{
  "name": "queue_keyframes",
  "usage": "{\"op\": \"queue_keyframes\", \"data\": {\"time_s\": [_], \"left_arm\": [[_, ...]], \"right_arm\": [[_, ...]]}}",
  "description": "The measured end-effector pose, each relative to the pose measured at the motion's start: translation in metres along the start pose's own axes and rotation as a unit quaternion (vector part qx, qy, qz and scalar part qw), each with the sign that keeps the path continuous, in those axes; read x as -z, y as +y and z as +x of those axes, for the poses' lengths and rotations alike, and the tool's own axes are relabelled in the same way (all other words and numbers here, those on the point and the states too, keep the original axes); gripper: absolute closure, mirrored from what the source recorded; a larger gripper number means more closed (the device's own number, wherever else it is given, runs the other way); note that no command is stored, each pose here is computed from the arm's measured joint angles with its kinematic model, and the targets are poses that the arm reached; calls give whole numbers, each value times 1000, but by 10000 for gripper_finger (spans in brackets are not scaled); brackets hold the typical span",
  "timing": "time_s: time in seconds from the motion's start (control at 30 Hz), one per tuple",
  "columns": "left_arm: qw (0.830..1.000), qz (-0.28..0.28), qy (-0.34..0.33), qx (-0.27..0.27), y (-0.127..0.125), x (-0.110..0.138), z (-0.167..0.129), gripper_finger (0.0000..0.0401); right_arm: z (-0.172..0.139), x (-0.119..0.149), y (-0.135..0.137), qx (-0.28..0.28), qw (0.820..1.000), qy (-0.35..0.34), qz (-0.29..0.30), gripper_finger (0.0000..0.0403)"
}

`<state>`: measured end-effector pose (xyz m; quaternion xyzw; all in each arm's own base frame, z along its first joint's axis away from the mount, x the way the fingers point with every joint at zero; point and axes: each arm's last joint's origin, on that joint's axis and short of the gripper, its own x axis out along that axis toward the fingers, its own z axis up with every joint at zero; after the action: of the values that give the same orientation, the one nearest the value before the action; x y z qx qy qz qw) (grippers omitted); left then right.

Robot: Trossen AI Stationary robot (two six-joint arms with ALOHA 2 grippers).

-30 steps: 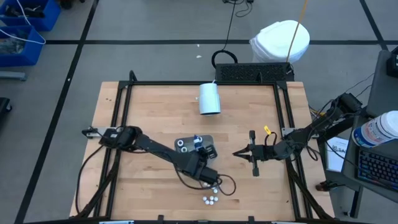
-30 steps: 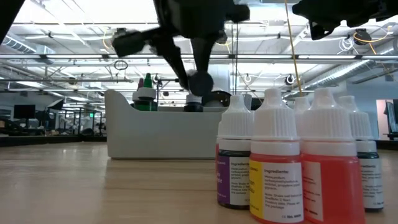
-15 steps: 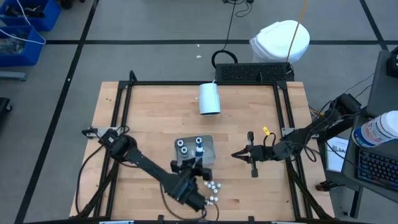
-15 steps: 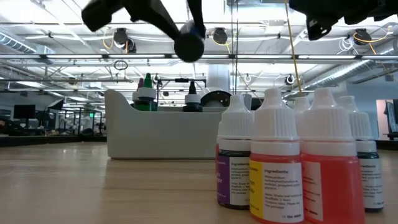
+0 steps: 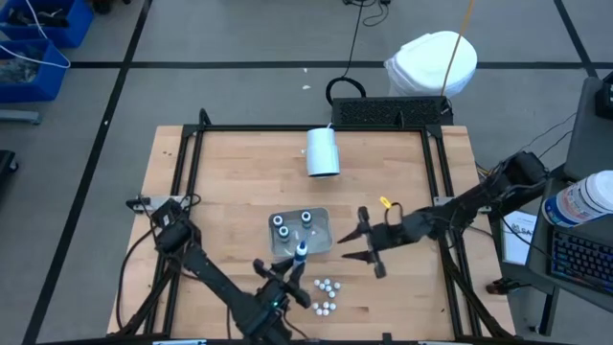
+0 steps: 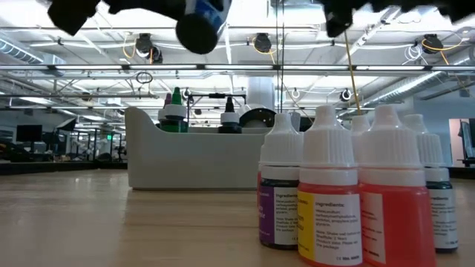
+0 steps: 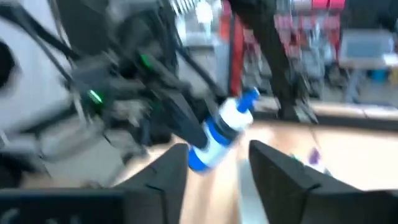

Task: Pick & Place food coloring
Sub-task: Adjust the large blue food coloring bottle on the gray bin

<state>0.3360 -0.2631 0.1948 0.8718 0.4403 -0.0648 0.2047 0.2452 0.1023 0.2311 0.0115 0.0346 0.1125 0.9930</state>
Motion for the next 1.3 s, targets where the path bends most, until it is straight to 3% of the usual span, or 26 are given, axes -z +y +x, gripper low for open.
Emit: {"op": "queue_keyframes", "data": {"time_s": [0.13,0.3,0.5,0.9,1.3], "left_arm": [[1000,26,15,-4,-13,-13,0,288],[999,41,34,-7,-24,-22,3,288],[998,33,50,-16,-27,-24,4,288],[998,7,63,-21,-27,-22,7,288],[997,-8,75,-6,-25,-16,24,288]], "right_arm": [[26,-26,-3,39,995,81,-34,195],[54,-34,-9,-6,997,68,-21,172],[75,-22,-32,-35,994,50,90,168],[86,-10,-55,-15,982,38,186,167],[95,0,-59,-27,981,21,193,179]]}}
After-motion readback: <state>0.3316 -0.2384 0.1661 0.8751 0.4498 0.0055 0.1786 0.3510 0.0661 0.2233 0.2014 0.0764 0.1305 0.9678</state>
